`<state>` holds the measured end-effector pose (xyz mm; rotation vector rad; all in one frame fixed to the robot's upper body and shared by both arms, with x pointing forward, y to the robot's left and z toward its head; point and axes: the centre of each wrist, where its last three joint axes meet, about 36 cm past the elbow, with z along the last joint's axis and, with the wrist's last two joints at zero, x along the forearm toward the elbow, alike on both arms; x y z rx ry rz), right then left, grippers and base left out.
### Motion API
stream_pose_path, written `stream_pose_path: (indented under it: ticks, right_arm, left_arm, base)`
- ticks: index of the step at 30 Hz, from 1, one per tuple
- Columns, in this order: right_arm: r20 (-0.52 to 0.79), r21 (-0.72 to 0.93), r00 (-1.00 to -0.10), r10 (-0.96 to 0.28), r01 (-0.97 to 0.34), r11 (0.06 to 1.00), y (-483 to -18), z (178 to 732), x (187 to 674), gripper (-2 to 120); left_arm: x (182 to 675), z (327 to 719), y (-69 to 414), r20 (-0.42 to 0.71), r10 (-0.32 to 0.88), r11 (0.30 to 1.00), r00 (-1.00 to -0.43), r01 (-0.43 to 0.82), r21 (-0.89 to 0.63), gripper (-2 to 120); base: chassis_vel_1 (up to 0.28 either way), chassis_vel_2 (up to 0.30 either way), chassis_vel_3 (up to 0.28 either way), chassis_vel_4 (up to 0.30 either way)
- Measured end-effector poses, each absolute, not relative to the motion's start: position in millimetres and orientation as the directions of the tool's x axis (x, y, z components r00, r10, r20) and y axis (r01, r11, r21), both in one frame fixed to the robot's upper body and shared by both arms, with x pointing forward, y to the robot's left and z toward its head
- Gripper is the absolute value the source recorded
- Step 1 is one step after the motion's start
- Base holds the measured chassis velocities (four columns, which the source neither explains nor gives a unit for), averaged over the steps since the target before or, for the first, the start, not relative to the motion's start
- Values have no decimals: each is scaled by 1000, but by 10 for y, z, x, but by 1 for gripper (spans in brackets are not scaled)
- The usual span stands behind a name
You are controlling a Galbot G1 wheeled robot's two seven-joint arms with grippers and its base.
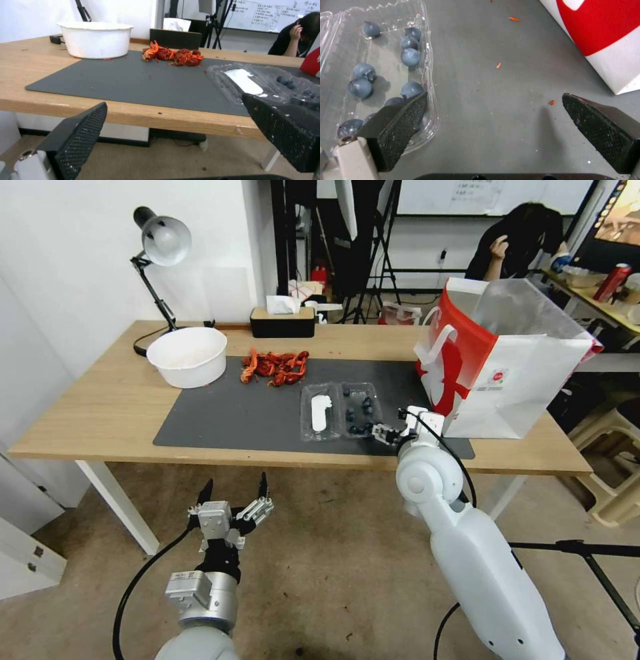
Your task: Close the takeout container lid, then place the container into the takeout bag.
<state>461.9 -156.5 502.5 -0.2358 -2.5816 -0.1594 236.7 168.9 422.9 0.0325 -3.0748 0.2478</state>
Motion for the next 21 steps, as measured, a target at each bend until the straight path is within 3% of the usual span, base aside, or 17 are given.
stream_pose_path:
  ticks: [11,15,16,19,21]
  right_arm:
    - [461,116,-883,90,161,980,-1677,5092,4517,100]
    - [340,150,-940,33,89,985,-1821,5082,4372,100]
    - [256,152,-967,-2,38,988,-1942,5023,4268,100]
    - [145,109,-988,-53,-37,993,-2113,4921,4154,100]
    - [37,50,-988,-149,-147,988,-2250,4822,4017,100]
  left_arm:
    - [2365,4243,1690,48,-13,987,-999,-21,-162,100]
    - [2364,4248,1688,39,-9,986,-999,-16,-165,100]
    - [2363,4252,1688,36,-6,986,-999,-12,-166,100]
    - [2362,4256,1692,32,-3,986,-999,-8,-165,100]
    - [2364,4257,1696,30,4,986,-1000,-1,-165,100]
  base:
    - [0,0,0,0]
    - [0,0,0,0]
    - [0,0,0,0]
    - [0,0,0,0]
    - [0,0,0,0]
